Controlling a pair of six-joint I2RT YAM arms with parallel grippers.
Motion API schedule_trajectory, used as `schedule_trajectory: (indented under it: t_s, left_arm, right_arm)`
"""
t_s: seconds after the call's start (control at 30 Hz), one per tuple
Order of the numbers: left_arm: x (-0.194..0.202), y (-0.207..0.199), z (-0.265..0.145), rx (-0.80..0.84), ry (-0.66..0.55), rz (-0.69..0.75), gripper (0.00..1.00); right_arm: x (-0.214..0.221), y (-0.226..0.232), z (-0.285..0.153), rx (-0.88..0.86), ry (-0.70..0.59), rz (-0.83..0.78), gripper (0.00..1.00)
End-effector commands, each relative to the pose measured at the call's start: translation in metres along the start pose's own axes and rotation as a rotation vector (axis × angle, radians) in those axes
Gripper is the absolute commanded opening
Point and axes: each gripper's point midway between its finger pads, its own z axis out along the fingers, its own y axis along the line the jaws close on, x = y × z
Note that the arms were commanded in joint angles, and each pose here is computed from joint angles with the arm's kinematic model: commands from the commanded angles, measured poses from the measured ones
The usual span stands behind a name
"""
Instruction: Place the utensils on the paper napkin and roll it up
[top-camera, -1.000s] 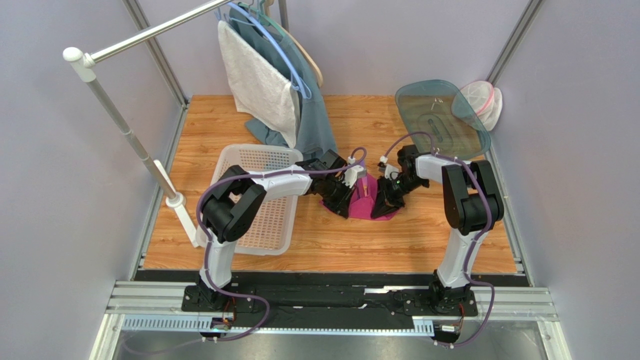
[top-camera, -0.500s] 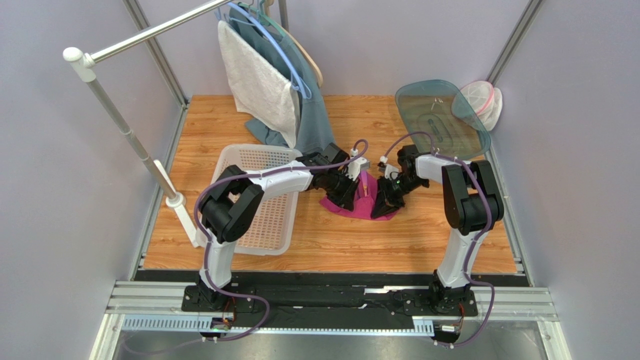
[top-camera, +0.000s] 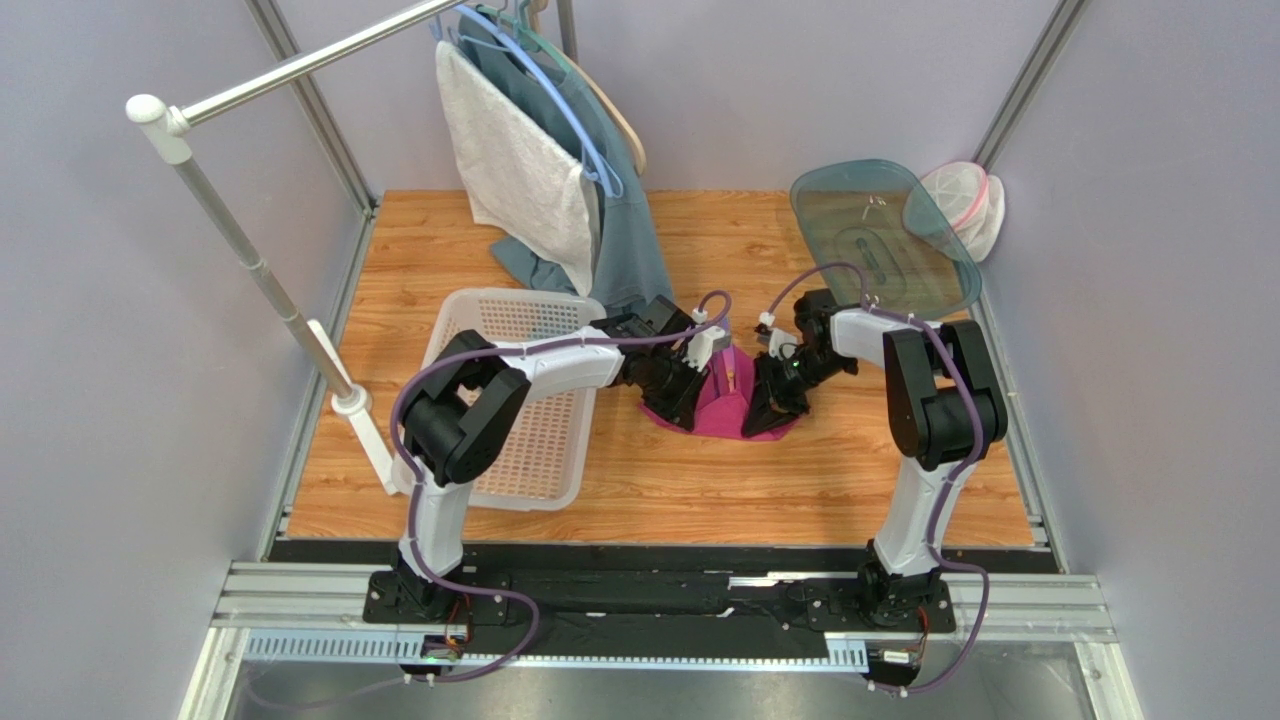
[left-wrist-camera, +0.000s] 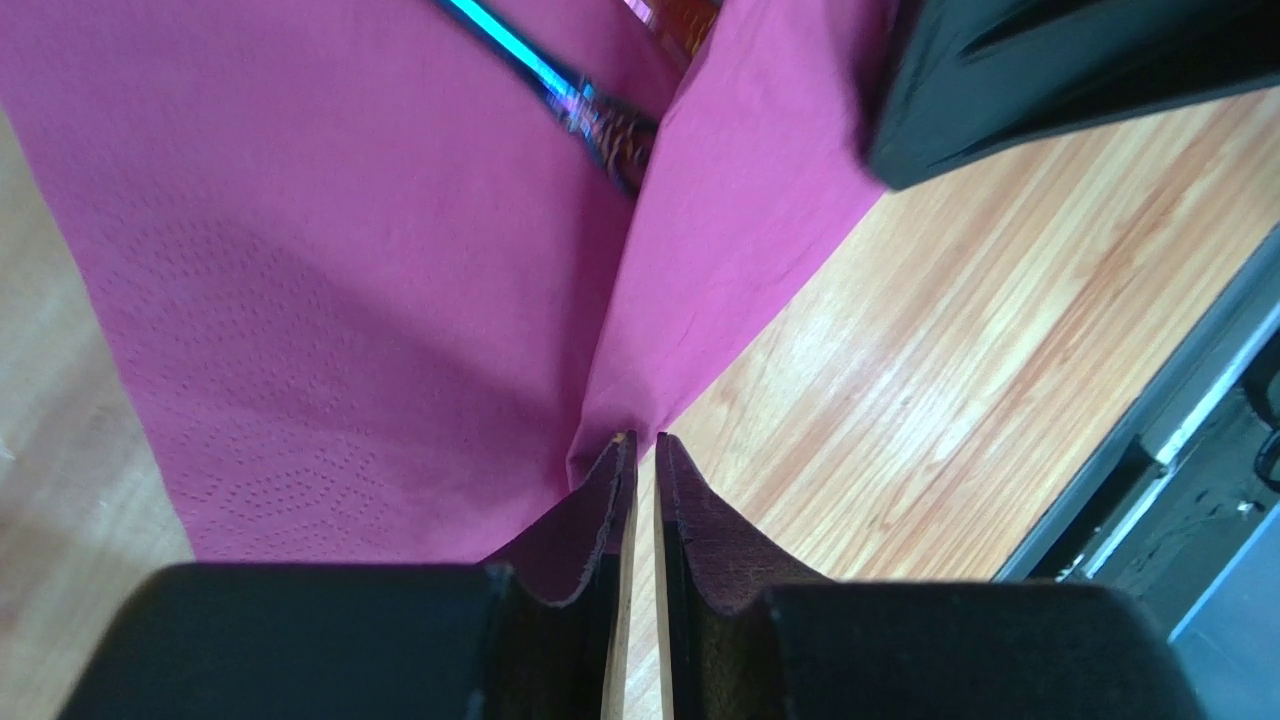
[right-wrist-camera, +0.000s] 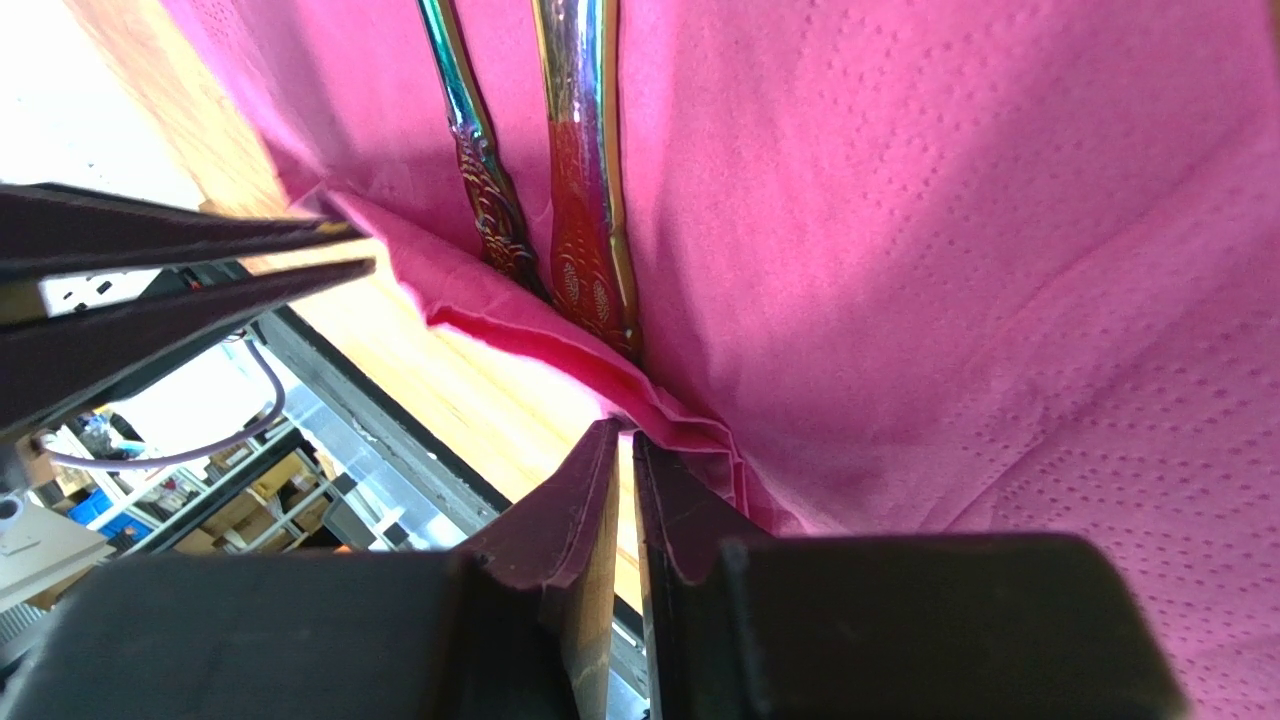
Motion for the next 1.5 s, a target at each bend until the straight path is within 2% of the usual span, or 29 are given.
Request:
schedule_trajectory:
  t_s: [0.0,0.37,0.53,0.67,0.77,0.8,0.97,1.07,1.47]
  left_arm:
    - [0.021,0.011,0.002,-0.027,0.055,-0.030,0.16]
    - [0.041,0.010,0.004,-0.008,0.097,-0.049,0.14]
    - [0.031,0.003,0.004,0.032,0.075,-0.036,0.13]
    - [0.024,-0.005,0.001,0.070,0.041,-0.026,0.14]
    - [0.005,-0.017,-0.010,0.112,-0.044,-0.001,0.16]
    - [-0.011,-0.024,-0.017,0.127,-0.104,0.026,0.17]
    - [-0.054,-0.044,-0.036,0.180,-0.274,0.085,0.25]
    - [-0.075,-0.040,-0.030,0.160,-0.305,0.086,0.27]
    - [-0.100,-0.025,0.007,0.143,-0.297,0.011,0.28]
  right_arm:
    - [-0.016,-0.010,0.000,0.066,-0.042,-0.044,0.15]
    - [-0.022,-0.003,-0.006,0.059,-0.062,-0.059,0.15]
    - [-0.027,0.017,-0.013,-0.013,-0.096,-0.061,0.17]
    - [-0.027,0.014,-0.010,-0.010,-0.089,-0.046,0.17]
    - [-0.025,0.008,-0.007,0.004,-0.078,-0.041,0.16]
    - [-0.025,0.007,-0.005,0.009,-0.074,-0.040,0.16]
    - [-0.023,0.003,-0.004,0.020,-0.068,-0.044,0.16]
    - [-0.023,0.004,-0.004,0.017,-0.065,-0.045,0.16]
    - [-0.026,0.011,-0.008,-0.002,-0.076,-0.041,0.17]
